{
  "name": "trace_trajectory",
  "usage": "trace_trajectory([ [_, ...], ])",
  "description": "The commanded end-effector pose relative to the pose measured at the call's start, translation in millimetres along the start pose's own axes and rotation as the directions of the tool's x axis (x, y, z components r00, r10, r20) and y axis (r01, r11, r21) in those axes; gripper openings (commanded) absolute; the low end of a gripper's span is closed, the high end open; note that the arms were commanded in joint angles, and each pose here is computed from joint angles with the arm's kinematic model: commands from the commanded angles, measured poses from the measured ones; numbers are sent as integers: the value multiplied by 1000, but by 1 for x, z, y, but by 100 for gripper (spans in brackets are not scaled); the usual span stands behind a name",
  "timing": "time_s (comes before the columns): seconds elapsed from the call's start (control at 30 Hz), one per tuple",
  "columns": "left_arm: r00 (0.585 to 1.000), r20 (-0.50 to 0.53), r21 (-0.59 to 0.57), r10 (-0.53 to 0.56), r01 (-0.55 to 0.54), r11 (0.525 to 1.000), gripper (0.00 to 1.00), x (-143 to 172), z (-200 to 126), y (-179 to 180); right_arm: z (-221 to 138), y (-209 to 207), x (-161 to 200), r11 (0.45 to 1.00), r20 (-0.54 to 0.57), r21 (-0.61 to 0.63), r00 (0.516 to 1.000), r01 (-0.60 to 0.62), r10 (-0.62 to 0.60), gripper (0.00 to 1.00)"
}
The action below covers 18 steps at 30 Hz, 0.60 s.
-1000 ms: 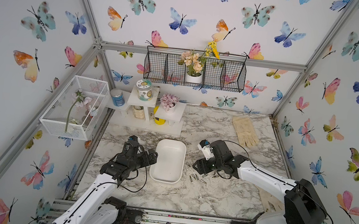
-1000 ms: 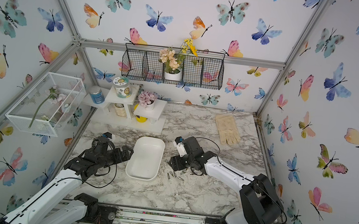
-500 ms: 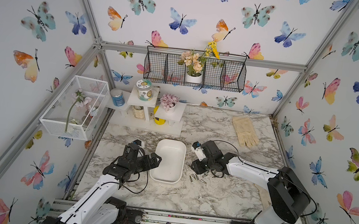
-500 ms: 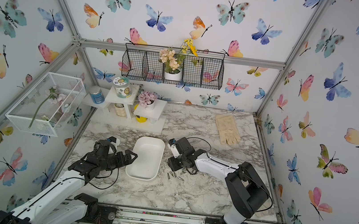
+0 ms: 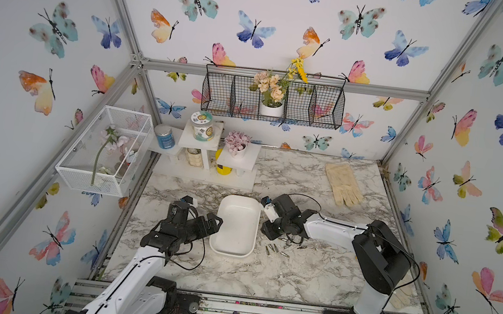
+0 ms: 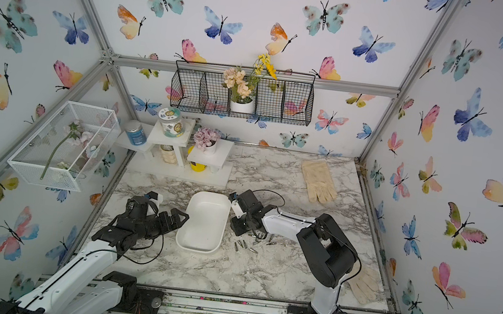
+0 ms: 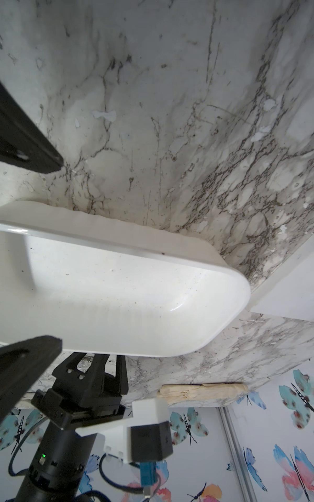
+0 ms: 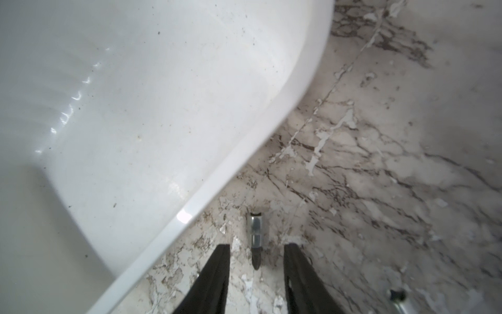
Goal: Put the bit on the desktop into the storage box
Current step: Pick up the screwdriver bit from the center of the board.
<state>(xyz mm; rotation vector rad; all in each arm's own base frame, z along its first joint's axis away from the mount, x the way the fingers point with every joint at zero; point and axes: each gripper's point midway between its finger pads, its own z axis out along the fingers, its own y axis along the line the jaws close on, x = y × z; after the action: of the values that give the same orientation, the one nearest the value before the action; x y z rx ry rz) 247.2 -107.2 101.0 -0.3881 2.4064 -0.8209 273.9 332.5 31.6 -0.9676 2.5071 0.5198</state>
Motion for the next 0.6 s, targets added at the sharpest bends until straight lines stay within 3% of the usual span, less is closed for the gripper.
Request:
trace_trajectory([
  [0.0, 1000, -10, 28, 3, -3, 1000, 99, 3, -2, -3, 4, 3, -8, 1000, 12, 5, 1000, 24, -24, 37],
  [0.57, 1000, -9, 31, 1, -1, 1000, 99, 5, -3, -1, 17, -2, -3, 999, -25, 40, 999, 33, -32, 30],
])
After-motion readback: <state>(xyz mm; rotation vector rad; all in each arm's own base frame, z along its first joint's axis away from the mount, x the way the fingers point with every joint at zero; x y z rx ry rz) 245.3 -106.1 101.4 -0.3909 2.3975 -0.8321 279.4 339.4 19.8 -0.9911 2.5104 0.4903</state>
